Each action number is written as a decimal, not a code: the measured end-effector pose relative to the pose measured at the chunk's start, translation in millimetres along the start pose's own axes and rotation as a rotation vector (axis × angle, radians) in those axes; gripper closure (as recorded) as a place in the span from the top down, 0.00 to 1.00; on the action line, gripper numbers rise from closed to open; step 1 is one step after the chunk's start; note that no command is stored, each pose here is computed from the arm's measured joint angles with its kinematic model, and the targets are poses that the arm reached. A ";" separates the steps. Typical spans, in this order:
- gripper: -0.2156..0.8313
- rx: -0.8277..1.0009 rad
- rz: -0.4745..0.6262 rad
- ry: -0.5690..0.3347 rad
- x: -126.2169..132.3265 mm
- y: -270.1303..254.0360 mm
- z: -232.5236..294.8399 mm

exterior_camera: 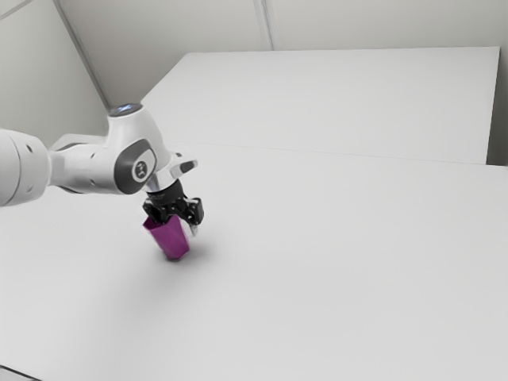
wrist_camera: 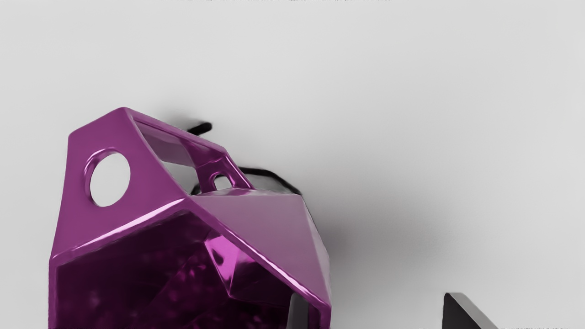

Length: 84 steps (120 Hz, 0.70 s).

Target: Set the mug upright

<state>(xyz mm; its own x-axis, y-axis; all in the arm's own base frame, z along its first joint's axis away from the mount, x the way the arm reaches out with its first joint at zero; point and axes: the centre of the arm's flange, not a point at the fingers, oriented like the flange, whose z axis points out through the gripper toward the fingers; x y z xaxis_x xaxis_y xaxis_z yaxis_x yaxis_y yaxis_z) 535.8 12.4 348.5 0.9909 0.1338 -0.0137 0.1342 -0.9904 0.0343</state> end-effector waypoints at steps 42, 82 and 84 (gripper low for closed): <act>0.73 0.037 0.030 0.113 -1.5 8.8 -66.8; 0.78 0.129 0.115 0.216 23.4 44.5 -198.7; 0.78 0.134 0.118 0.218 23.3 46.3 -204.9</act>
<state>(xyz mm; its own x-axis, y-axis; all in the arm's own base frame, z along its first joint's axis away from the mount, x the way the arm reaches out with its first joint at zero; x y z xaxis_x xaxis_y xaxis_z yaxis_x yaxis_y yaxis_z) 567.0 -23.0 554.5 0.9801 0.0075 0.1983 0.0297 -0.9935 -0.1096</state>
